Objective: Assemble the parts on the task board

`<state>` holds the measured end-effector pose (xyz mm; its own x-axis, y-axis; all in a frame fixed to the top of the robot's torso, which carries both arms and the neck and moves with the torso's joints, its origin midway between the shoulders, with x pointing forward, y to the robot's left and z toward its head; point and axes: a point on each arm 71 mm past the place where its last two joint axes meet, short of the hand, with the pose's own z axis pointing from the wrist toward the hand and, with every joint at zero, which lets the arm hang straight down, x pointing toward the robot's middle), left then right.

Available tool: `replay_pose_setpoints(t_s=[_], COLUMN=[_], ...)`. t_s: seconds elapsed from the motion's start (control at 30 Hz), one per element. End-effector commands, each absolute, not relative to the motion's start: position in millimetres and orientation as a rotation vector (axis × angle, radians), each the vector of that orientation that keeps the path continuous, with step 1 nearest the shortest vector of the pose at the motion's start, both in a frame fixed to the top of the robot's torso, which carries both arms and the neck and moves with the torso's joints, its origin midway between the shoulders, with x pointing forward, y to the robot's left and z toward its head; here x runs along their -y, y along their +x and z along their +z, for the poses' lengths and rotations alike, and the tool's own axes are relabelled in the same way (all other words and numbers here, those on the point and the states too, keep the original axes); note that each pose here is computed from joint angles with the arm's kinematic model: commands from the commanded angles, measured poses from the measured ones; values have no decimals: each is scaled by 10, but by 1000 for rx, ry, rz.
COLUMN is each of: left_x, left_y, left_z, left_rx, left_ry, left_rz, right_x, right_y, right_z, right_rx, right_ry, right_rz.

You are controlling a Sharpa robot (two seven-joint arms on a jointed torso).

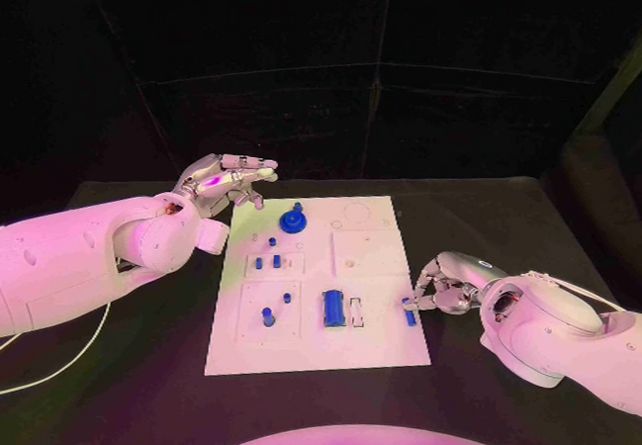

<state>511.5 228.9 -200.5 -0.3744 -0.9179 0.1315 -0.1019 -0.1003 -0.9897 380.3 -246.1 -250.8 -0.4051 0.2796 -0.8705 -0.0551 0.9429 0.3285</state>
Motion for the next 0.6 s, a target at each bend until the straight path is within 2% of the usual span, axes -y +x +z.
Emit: replay_pose_setpoints(t_s=[0.03, 0.6], left_x=[-2280, -2292], left_y=[5113, 5107], left_z=[-1996, -1999], left_rx=[-1499, -1502], left_ry=[-1135, -1137], left_rz=[-1563, -1562], right_x=[2439, 2347], right_y=[3783, 3789], right_z=[-2558, -2653], right_rx=[-2002, -2024], right_ry=[113, 32], right_rz=[339, 302])
